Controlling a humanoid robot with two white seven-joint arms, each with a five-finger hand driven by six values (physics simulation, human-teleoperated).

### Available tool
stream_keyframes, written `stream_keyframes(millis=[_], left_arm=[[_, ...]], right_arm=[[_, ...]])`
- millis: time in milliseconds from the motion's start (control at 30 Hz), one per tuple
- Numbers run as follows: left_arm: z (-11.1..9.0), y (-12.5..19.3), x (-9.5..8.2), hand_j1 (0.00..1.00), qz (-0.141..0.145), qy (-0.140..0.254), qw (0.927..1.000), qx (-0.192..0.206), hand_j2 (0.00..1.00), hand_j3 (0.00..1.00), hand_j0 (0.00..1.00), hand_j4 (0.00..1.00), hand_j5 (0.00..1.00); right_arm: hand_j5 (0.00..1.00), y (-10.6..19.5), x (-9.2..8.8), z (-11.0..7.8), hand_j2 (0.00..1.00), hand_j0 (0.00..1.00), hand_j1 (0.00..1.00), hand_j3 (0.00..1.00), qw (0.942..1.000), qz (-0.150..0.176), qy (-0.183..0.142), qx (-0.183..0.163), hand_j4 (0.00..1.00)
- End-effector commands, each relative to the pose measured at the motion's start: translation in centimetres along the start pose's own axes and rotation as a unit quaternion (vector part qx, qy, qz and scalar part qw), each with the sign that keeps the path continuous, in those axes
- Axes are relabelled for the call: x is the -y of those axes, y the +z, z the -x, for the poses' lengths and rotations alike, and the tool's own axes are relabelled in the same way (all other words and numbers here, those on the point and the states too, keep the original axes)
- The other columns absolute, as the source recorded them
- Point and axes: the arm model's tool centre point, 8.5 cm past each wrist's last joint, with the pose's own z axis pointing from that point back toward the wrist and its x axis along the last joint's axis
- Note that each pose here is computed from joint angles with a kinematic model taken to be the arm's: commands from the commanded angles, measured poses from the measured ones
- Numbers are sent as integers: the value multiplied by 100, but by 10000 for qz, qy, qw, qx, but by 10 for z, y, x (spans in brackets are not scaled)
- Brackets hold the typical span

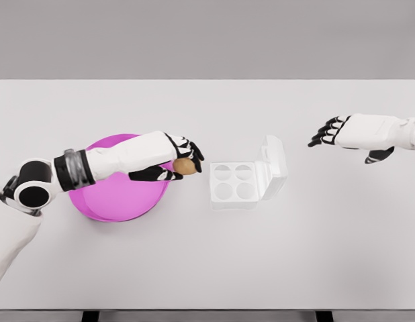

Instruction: Pack egg into the box and close the box lid

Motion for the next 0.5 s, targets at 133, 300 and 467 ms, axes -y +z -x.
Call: stream_keyframes(millis=[133,300,467], left_arm=[[-6,-14,2,46,-154,146,9997,152,46,46,46,46,46],[-7,-23,6,46,-239,274,9991,216,46,46,46,46,46],[-5,-36,14,46,-319,491,9980,248,46,46,46,46,46]], right_arm=[[100,1,0,0,100,100,100,100,10000,14,-19,-7,100],[100,1,0,0,100,100,100,100,10000,14,-19,-7,100],[100,1,0,0,100,100,100,100,10000,14,-19,-7,100]])
